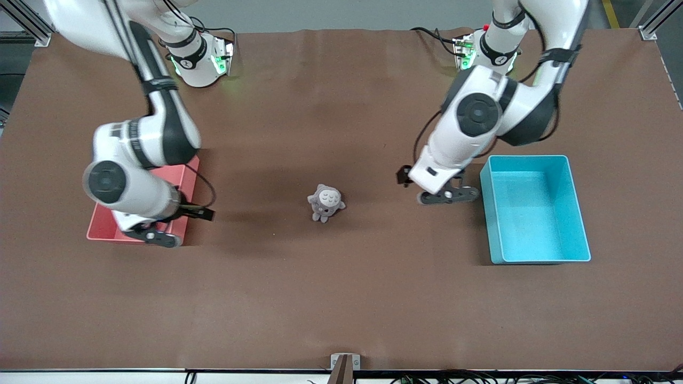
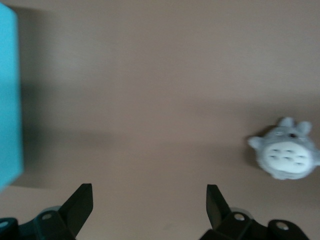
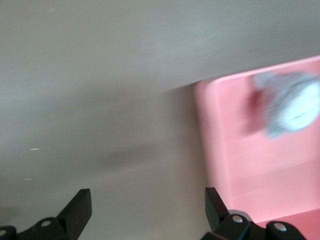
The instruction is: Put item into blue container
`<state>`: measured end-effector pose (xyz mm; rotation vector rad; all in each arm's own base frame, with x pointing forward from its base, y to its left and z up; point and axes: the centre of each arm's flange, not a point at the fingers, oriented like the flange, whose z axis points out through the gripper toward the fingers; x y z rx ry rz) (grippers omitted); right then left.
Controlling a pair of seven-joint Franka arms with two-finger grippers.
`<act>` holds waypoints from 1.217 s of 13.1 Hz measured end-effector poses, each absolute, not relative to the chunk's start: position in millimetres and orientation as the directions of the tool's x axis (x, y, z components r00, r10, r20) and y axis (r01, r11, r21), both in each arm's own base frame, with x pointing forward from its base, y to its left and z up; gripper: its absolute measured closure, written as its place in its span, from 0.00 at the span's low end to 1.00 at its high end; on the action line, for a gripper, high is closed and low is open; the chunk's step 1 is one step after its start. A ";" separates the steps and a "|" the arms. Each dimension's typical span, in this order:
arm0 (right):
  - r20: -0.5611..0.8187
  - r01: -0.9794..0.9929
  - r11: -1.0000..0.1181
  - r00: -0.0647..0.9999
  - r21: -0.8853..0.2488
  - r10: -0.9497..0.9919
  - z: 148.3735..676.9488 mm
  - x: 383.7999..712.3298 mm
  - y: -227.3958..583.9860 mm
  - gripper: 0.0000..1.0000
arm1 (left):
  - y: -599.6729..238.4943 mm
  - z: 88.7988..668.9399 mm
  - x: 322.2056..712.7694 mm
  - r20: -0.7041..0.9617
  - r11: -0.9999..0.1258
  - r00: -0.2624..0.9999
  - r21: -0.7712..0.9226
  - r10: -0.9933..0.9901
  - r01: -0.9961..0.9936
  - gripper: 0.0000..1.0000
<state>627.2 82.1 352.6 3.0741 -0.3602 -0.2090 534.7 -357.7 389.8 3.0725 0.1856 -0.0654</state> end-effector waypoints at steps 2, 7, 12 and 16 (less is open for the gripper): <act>-0.125 -0.198 -0.980 0.972 0.035 -0.201 350.4 628.9 20.6 0.00 | -401.0 378.4 525.3 -0.020 -0.984 0.988 0.094 0.151 0.152 0.00; -0.006 -0.085 -0.996 0.996 0.013 -0.085 293.6 610.5 -63.5 0.00 | -487.7 326.3 504.7 0.012 -0.955 0.972 0.186 0.235 0.229 0.00; 0.007 -0.050 -0.998 0.999 0.022 -0.050 234.8 577.8 -104.0 0.00 | -536.1 260.6 483.8 0.053 -0.916 0.957 0.309 0.285 0.256 0.00; 0.031 -0.011 -1.000 0.999 0.030 -0.010 220.9 579.9 -107.1 0.00 | -540.1 228.6 490.8 0.061 -0.919 0.955 0.297 0.289 0.259 0.00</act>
